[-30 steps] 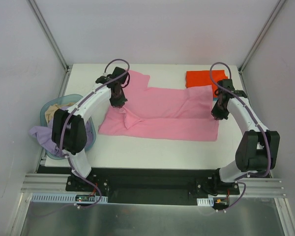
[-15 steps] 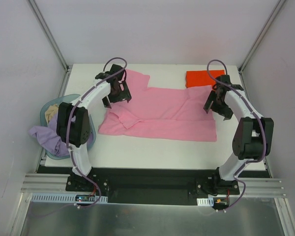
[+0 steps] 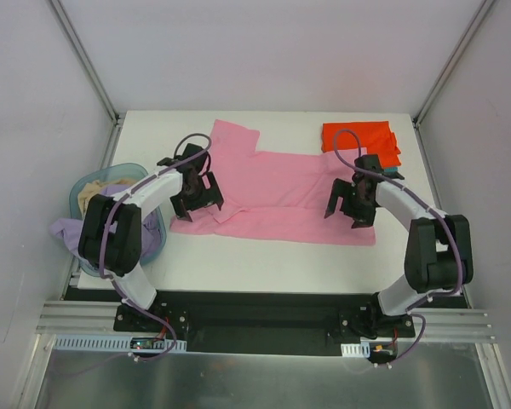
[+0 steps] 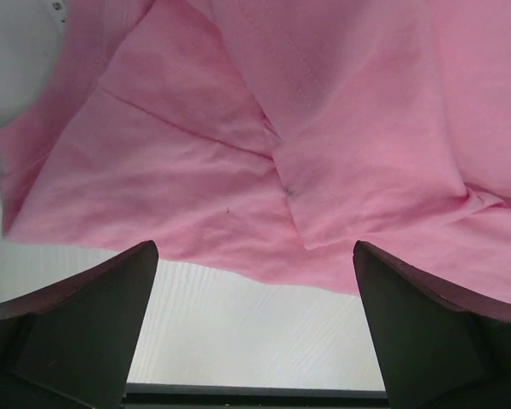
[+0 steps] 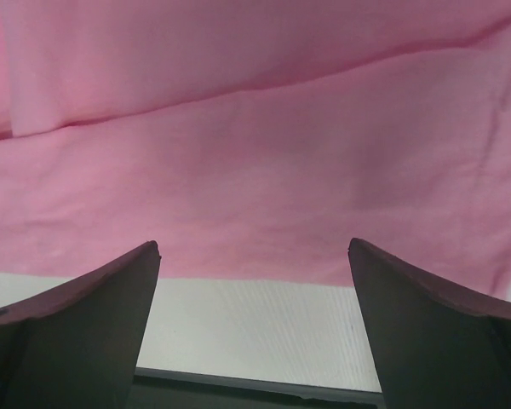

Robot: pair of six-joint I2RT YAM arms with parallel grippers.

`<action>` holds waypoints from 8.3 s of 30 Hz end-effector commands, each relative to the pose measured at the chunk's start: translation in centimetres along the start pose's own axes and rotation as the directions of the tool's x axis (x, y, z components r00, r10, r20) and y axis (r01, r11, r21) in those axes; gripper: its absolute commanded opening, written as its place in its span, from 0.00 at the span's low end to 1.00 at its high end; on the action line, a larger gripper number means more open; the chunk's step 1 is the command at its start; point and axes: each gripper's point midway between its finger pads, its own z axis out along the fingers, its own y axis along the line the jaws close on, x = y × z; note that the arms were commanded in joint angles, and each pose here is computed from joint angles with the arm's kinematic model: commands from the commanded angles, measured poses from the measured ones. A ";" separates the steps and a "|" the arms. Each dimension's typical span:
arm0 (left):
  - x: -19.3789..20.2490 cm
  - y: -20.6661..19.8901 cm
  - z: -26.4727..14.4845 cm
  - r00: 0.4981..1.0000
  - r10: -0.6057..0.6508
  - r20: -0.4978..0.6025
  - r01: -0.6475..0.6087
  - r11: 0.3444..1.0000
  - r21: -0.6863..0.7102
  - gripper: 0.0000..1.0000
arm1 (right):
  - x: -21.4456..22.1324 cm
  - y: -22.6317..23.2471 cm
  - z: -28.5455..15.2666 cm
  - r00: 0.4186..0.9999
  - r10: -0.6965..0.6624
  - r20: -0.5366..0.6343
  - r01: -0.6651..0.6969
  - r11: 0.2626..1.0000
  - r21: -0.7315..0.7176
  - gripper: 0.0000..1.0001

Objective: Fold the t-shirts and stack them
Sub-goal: Fold the tshirt

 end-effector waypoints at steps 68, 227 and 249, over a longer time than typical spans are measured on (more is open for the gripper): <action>11.8 -0.3 1.0 0.958 0.077 -0.277 -0.057 0.995 0.079 0.34 | 6.1 -1.5 -2.8 0.993 -0.113 -0.036 0.112 0.993 -0.039 0.97; 0.3 -15.0 4.6 0.923 0.384 -0.009 -0.342 0.831 0.439 0.99 | 4.7 -2.2 -5.7 0.979 -0.180 0.092 0.177 0.984 0.035 0.97; -3.0 -8.6 -4.6 0.965 0.177 0.191 -0.236 0.904 0.356 0.99 | 2.7 5.7 -7.4 0.944 -0.233 0.235 0.292 0.919 -0.263 0.97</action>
